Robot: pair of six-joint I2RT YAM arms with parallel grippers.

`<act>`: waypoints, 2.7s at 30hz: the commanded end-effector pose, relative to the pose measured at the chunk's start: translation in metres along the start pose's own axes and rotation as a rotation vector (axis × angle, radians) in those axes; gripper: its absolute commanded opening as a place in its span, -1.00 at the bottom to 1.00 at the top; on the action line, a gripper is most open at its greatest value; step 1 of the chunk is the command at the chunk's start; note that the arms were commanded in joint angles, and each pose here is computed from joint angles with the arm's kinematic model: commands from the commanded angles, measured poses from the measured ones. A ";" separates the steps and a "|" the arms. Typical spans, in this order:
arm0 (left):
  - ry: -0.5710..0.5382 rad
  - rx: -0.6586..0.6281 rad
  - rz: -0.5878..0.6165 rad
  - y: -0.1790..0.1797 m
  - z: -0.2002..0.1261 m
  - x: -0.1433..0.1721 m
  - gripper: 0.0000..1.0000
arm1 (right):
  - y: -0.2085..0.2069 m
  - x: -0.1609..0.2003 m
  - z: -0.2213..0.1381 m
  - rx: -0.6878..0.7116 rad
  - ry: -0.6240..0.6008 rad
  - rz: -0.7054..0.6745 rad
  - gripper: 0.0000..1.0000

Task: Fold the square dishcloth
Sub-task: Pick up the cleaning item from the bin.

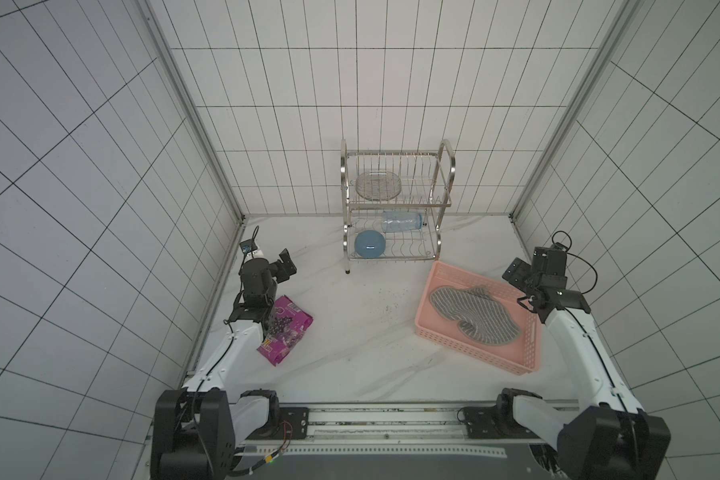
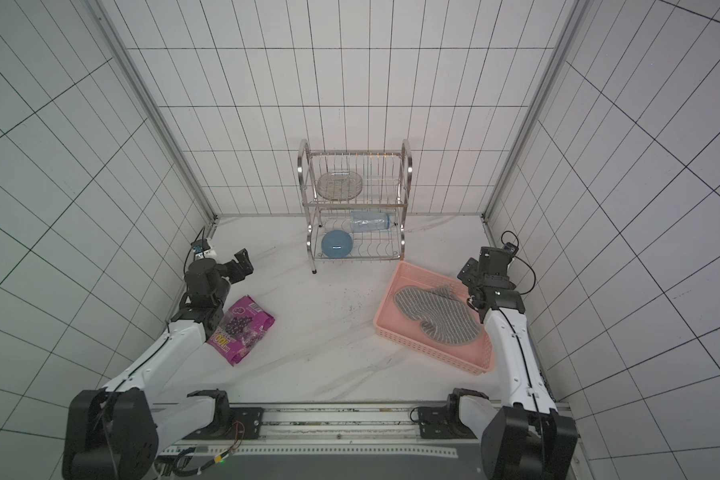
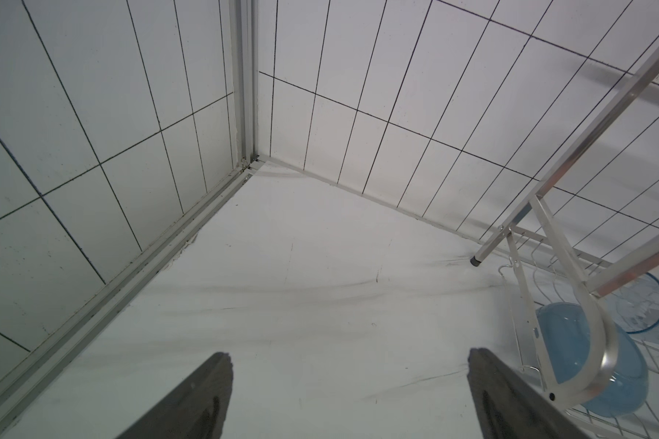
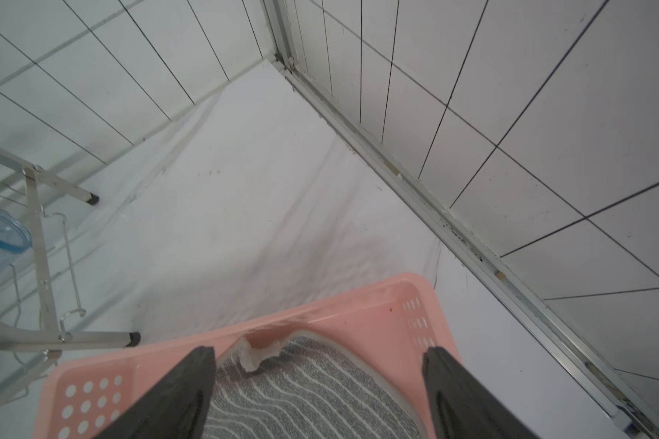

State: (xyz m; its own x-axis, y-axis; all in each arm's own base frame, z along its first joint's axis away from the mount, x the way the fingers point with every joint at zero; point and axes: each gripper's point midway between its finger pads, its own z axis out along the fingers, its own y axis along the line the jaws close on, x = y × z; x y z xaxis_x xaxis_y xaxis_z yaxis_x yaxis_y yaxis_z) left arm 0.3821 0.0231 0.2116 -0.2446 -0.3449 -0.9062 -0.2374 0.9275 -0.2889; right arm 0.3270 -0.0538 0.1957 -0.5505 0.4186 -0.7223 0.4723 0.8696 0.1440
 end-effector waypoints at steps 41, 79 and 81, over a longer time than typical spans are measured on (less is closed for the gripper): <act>0.083 -0.012 -0.066 -0.002 -0.016 0.000 0.97 | 0.060 0.047 0.126 0.034 0.371 -0.235 -0.99; 0.052 0.221 -0.196 -0.054 -0.064 -0.060 0.97 | 0.193 -0.051 -0.203 -0.455 -0.069 -0.556 -1.00; 0.036 0.227 -0.219 -0.054 -0.071 -0.065 0.97 | 0.203 -0.046 -0.221 -0.533 -0.061 -0.567 -1.00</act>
State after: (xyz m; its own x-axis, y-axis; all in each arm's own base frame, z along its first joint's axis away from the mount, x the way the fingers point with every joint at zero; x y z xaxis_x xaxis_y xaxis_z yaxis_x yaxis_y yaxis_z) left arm 0.3516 -0.0103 0.2949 -0.2503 -0.5099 -0.8230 -0.0960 0.8590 -0.5030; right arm 0.3161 0.1513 0.3990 -0.5581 -0.1044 -0.8232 -0.2032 0.9790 0.0136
